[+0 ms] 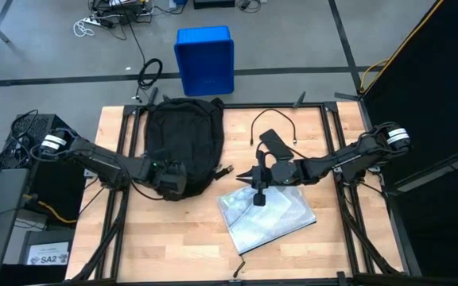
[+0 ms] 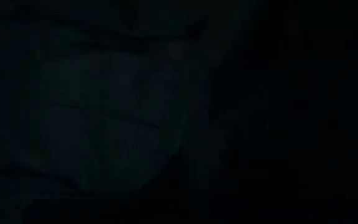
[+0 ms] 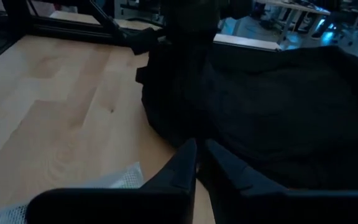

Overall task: Unpack backpack
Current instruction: Put the zip bag into the backpack

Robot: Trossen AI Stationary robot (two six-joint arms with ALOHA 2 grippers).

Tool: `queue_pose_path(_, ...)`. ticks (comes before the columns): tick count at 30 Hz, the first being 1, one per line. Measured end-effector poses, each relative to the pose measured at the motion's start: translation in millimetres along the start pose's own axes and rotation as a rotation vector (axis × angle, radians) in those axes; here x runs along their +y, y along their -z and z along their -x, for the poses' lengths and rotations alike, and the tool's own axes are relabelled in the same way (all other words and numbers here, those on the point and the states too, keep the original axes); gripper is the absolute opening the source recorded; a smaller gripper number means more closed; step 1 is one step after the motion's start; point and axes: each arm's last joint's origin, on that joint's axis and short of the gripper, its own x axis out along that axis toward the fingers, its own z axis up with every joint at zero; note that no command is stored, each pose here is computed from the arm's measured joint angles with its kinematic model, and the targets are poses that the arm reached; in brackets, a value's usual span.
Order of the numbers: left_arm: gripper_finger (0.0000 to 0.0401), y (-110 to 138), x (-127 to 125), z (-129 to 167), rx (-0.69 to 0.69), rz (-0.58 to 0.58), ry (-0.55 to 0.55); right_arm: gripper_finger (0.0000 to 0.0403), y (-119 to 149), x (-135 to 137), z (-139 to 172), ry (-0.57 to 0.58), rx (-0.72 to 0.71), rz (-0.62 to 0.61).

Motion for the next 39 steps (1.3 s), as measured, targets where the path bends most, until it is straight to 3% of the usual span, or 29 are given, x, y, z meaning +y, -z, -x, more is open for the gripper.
queue_pose_path(6,0.0002,-29.7,6.3,20.7,-0.114,0.083,0.026,0.0001,-2.2,0.0,0.0,0.001,-0.021,0.005)
queue_pose_path(12,0.0,-69.1,20.2,71.0,-0.329,0.078,-0.083,0.0007,-3.1,-0.5,0.1,0.019,-0.029,0.004)
queue_pose_path(19,0.0,-91.0,34.9,104.7,-0.441,0.058,-0.171,0.0021,-3.4,-1.1,0.1,0.04,-0.03,0.003)
queue_pose_path(26,0.0,-97.2,35.3,108.2,-0.484,0.047,-0.193,0.0046,-5.5,-1.3,0.1,0.043,-0.051,-0.007)
queue_pose_path(33,0.0,-104.2,31.2,105.8,-0.516,0.071,-0.182,0.0047,-18.1,-3.6,-0.7,0.055,-0.19,-0.066)
queue_pose_path(39,0.0,-111.8,26.2,102.5,-0.547,0.076,-0.168,0.0038,-2.4,0.7,-20.5,0.035,-0.162,-0.057)
